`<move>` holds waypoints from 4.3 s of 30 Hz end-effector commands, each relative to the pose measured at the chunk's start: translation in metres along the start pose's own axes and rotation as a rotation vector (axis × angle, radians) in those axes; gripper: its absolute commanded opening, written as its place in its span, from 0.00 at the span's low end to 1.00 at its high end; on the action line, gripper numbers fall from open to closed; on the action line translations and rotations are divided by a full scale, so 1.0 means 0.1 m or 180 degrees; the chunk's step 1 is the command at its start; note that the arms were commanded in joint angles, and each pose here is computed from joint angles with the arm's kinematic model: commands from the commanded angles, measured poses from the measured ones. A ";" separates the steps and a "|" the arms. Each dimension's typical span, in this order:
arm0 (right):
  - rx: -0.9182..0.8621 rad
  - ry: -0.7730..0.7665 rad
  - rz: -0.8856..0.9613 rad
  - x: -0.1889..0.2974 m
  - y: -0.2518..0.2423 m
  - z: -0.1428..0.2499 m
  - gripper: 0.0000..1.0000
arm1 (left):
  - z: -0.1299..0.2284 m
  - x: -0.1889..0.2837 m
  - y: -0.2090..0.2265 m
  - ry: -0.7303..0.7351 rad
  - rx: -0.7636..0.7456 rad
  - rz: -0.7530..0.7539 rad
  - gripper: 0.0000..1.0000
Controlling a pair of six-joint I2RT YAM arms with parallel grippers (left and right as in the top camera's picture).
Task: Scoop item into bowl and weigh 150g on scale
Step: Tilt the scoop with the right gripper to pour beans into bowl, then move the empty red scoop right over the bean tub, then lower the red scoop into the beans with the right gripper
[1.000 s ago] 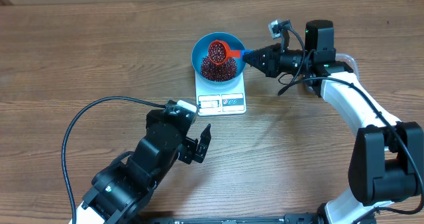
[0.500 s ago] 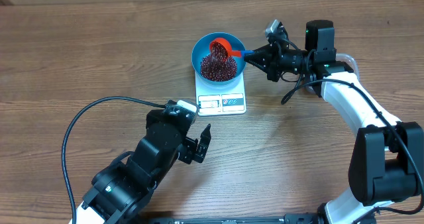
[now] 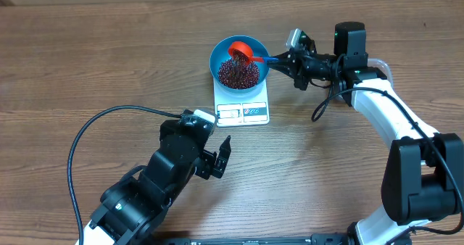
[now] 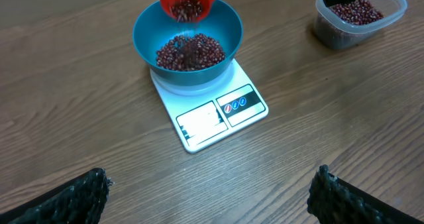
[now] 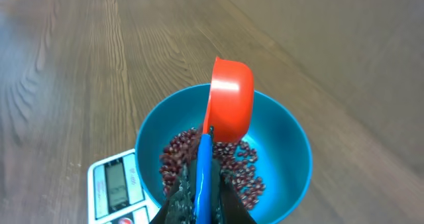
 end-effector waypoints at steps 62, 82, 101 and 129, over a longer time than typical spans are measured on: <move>-0.3157 -0.0407 0.0777 1.16 -0.36 -0.37 0.04 | 0.01 0.00 0.02 -0.0010 -0.0051 -0.0021 1.00; -0.3857 0.0112 0.1731 2.04 -0.28 0.33 0.03 | 0.01 0.00 0.02 -0.0011 -0.0050 -0.0021 0.99; -0.3269 0.1666 0.3146 2.57 -0.05 0.50 0.03 | 0.01 0.00 0.02 -0.0010 -0.0051 -0.0021 1.00; -0.3036 0.1984 0.2629 2.28 -0.16 0.87 0.04 | 0.01 -0.01 0.01 0.0005 -0.0054 -0.0025 0.99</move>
Point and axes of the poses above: each gripper's point midway between its finger pads, its own x axis back along the fingers, its own y axis along the line the jaws close on, z = x × y, the point moved 6 cm from there along x, back along the fingers, and after that the axes turned 4 degrees about x, right-handed, at the moved point
